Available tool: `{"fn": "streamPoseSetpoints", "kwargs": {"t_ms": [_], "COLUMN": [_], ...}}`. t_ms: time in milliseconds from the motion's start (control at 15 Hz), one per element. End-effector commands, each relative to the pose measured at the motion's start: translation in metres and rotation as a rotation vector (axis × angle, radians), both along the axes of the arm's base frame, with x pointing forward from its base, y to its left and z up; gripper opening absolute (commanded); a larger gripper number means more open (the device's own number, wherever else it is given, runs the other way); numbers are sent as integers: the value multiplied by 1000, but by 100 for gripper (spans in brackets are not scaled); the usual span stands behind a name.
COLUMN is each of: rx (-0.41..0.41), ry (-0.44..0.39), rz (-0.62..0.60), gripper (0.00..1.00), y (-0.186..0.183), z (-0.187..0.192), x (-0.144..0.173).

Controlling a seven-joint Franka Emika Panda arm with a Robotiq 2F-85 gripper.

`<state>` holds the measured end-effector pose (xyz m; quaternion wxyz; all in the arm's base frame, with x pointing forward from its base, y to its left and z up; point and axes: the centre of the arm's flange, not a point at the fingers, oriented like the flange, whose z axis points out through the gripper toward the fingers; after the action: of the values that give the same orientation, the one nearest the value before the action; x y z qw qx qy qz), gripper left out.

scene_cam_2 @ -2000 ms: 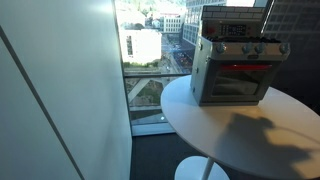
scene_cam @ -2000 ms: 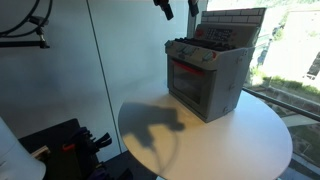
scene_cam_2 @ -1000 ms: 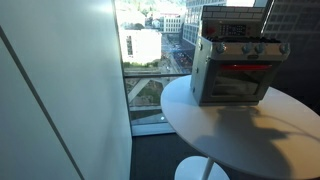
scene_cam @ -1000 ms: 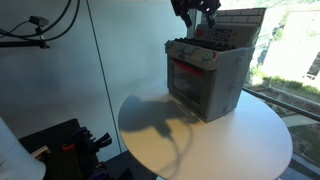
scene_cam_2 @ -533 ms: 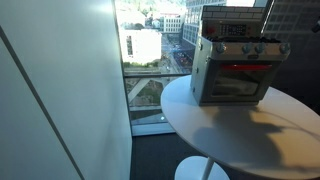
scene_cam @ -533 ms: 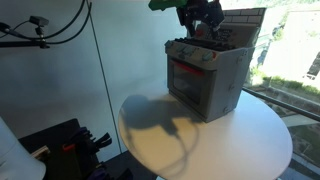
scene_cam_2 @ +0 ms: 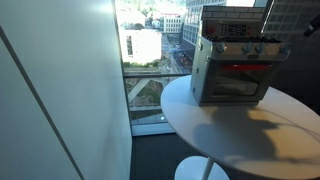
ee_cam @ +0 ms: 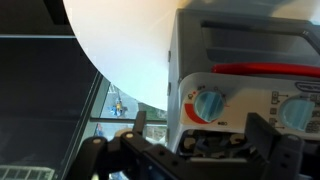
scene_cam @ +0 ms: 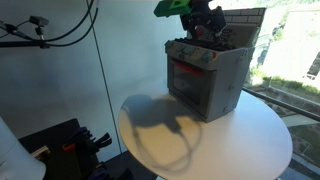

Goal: Turn the far right blue knob on the stove to the right

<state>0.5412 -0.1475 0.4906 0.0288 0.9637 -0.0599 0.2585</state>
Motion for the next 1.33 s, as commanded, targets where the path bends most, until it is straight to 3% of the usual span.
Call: {"fn": "streamPoseSetpoints", "kwargs": {"t_ms": [0, 1267], "rx": [-11, 33], "ry": [-7, -104], "rz": [-2, 50], "gripper": [100, 100], "y": [0, 8], "z": [-1, -28], "x": [0, 34]}}
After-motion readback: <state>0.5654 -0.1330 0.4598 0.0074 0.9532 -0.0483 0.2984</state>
